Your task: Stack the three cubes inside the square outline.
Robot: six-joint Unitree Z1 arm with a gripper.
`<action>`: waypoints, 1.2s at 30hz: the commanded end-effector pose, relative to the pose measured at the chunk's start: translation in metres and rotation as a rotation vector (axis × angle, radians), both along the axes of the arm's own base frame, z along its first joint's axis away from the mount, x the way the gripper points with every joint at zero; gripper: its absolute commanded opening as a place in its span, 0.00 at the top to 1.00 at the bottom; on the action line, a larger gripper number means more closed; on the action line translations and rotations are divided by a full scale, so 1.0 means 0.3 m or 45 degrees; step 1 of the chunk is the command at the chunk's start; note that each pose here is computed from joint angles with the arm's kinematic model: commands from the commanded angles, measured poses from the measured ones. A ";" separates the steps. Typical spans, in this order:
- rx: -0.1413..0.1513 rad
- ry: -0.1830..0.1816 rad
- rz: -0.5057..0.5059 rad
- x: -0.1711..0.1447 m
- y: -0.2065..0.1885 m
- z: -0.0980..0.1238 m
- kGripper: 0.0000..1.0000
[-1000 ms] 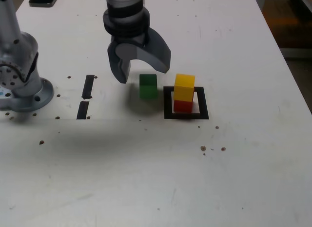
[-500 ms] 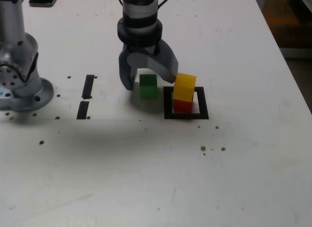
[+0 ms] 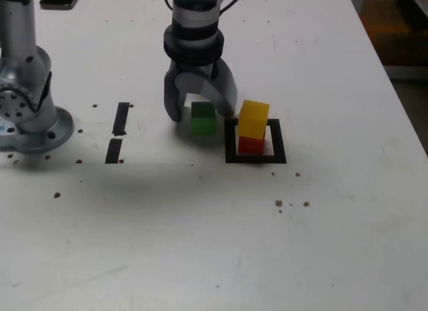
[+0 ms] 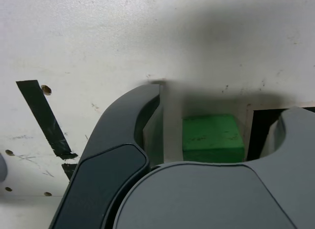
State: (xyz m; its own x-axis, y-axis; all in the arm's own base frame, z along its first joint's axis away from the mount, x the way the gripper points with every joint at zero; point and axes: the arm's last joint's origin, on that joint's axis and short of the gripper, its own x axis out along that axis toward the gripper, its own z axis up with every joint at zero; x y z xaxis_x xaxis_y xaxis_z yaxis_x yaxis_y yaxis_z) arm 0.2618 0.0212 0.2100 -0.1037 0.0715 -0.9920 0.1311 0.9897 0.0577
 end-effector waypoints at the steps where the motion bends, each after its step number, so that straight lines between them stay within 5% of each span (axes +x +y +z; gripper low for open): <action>1: 0.005 -0.005 -0.002 0.008 0.003 -0.001 0.43; 8: 0.012 -0.058 -0.002 0.019 0.005 -0.002 0.71; 17: 0.037 -0.101 -0.003 -0.006 0.006 0.068 0.91; 24: 0.067 -0.074 -0.017 -0.031 0.001 0.254 0.93; 29: 0.067 -0.118 -0.054 -0.008 -0.023 0.415 0.92; 36: 0.007 -0.181 -0.105 0.065 -0.069 0.520 0.92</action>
State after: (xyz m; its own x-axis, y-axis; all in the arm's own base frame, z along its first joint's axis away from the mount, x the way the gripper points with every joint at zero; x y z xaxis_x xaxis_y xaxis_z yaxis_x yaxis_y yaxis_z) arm 0.2714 0.0027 0.3576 0.0075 0.0917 -0.9958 0.1982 0.9759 0.0914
